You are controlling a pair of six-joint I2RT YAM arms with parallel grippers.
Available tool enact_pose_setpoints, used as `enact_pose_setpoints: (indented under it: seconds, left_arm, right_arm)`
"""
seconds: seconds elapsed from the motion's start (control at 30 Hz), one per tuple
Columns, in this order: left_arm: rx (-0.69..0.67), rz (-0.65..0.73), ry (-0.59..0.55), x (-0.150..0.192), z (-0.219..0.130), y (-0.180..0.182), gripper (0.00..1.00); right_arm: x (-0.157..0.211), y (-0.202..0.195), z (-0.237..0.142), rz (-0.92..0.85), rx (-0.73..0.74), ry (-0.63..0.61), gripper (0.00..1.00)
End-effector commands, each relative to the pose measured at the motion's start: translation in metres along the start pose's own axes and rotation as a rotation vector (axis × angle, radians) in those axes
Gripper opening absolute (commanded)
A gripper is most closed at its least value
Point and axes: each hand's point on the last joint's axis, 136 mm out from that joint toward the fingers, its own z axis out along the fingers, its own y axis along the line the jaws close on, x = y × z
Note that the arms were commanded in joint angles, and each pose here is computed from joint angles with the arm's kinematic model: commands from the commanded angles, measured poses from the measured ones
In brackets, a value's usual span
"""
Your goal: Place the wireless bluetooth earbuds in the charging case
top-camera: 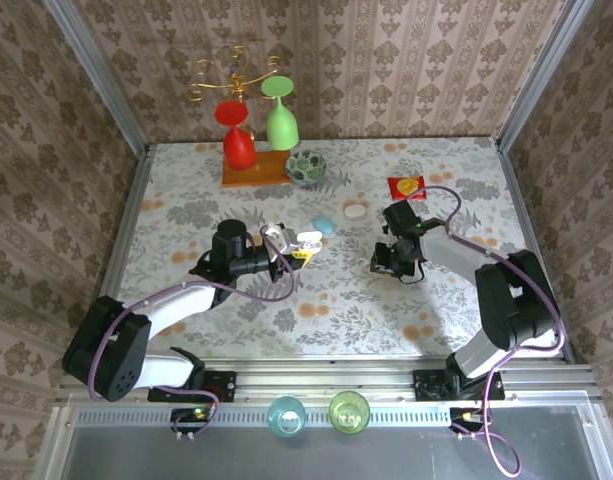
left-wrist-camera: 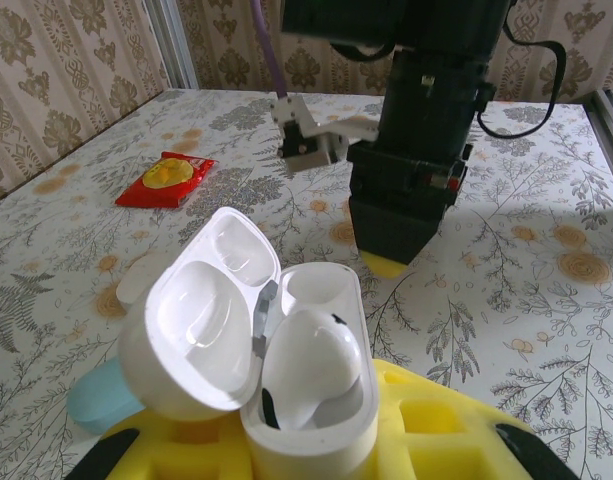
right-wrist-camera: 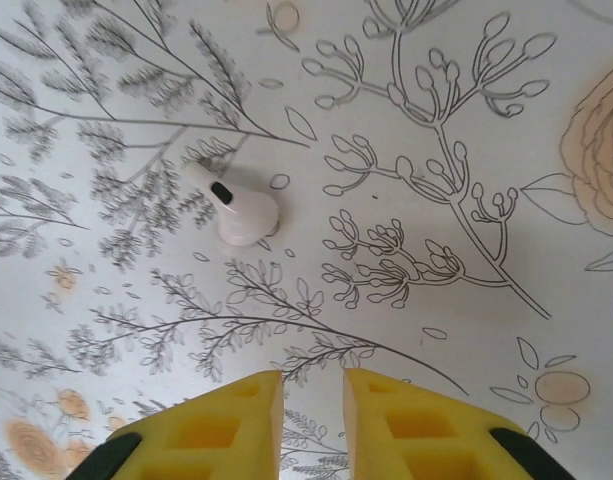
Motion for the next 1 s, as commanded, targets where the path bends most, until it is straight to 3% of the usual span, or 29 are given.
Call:
enact_pose_setpoints:
  seconds: [0.0,0.27,0.63,0.97]
  left_arm:
    - [0.012,0.039,-0.032,-0.013,-0.001,-0.002,0.09]
    - [0.008,0.039,-0.033,-0.014,-0.004,-0.006,0.09]
    - [0.002,0.036,-0.025,-0.010,-0.005,-0.006,0.09]
    - [0.000,0.033,-0.030,-0.013,-0.006,-0.006,0.09]
  right_arm:
    - [-0.012,0.005,-0.008,-0.045,0.023,-0.042,0.27]
    - [-0.039,0.018,0.012,-0.123,0.048,-0.031,0.33]
    - [-0.039,0.024,0.040,-0.198,0.019,0.043,0.34]
    - [-0.027,0.021,0.045,-0.219,0.004,0.075,0.23]
